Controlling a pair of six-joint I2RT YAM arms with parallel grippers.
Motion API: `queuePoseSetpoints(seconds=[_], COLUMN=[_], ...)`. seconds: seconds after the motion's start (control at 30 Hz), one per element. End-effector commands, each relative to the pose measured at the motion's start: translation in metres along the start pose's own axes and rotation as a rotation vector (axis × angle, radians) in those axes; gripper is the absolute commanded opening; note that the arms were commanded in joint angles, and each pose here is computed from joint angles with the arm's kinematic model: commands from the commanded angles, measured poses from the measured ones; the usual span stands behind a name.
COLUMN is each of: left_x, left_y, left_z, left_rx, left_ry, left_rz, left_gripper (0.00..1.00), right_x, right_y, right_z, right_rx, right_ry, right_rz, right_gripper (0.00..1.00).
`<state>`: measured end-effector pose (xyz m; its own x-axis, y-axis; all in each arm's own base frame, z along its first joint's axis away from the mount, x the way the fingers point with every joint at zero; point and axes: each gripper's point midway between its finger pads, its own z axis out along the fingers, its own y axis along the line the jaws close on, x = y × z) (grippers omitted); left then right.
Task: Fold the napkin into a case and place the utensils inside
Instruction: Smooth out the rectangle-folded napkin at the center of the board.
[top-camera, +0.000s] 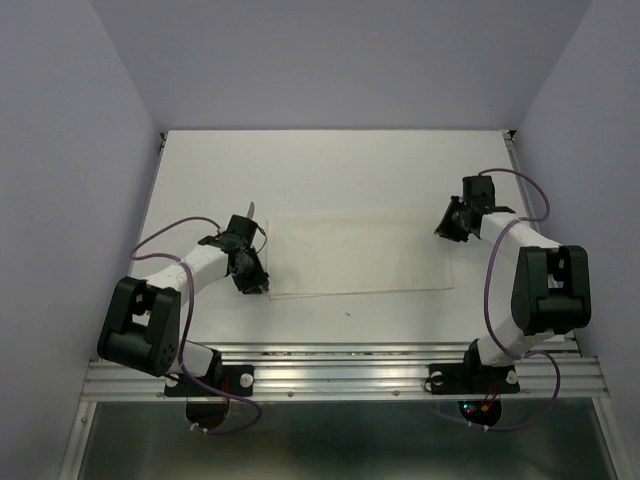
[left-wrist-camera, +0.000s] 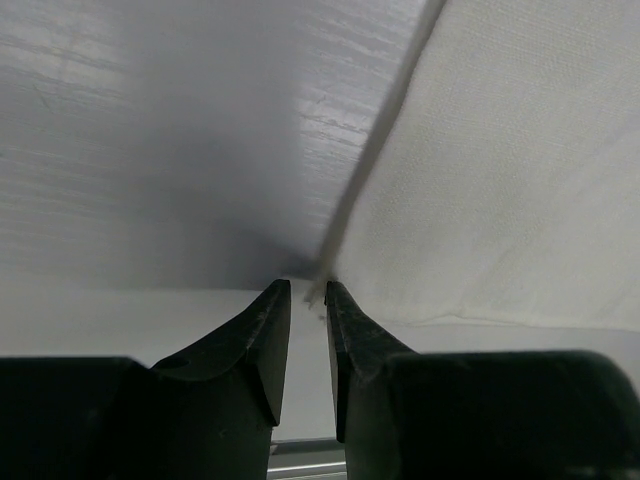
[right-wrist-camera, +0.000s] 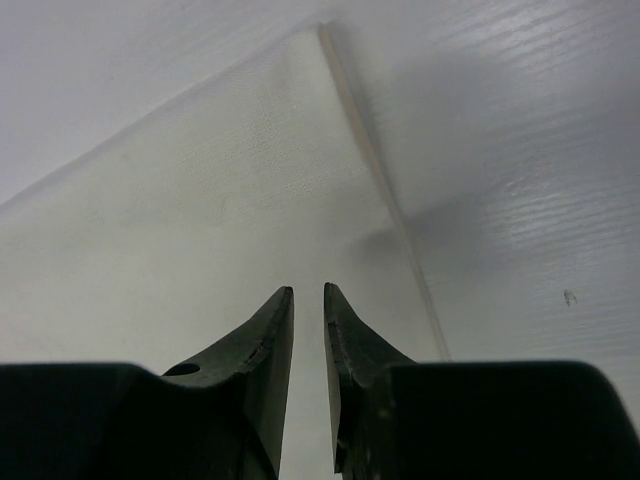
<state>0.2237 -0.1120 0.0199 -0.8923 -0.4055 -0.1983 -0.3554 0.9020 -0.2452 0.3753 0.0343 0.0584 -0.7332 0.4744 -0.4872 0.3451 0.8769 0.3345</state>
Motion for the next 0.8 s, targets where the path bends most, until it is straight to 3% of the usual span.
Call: queuePoseSetpoints(seconds=[0.0,0.2,0.47,0.67,0.77], left_x=[0.003,0.004,0.003,0.010,0.008], left_y=[-0.005,-0.019,-0.015,-0.008,-0.011], left_z=[0.003,0.000,0.002,0.010,0.006], left_rx=[-0.003,0.051,0.003,-0.056,-0.058], left_ry=[0.004,-0.008,-0.026,-0.004,-0.013], left_rz=[0.012,0.021,0.038,0.061,0.065], left_gripper=[0.33,0.32,0.29,0.06,0.00], right_x=[-0.010,-0.010,-0.009,-0.009,-0.009], right_y=[0.005,0.007,0.008,0.009,0.009], right_z=[-0.007,-0.008,-0.007,-0.007,-0.008], right_rx=[-0.015,-0.024,-0.034,-0.039,-0.039], right_ry=[-0.039,-0.036,-0.033,-0.033,-0.035], right_rz=[-0.019,-0.019,-0.017,-0.014,-0.014], right_gripper=[0.25,0.25,0.25,0.25,0.25])
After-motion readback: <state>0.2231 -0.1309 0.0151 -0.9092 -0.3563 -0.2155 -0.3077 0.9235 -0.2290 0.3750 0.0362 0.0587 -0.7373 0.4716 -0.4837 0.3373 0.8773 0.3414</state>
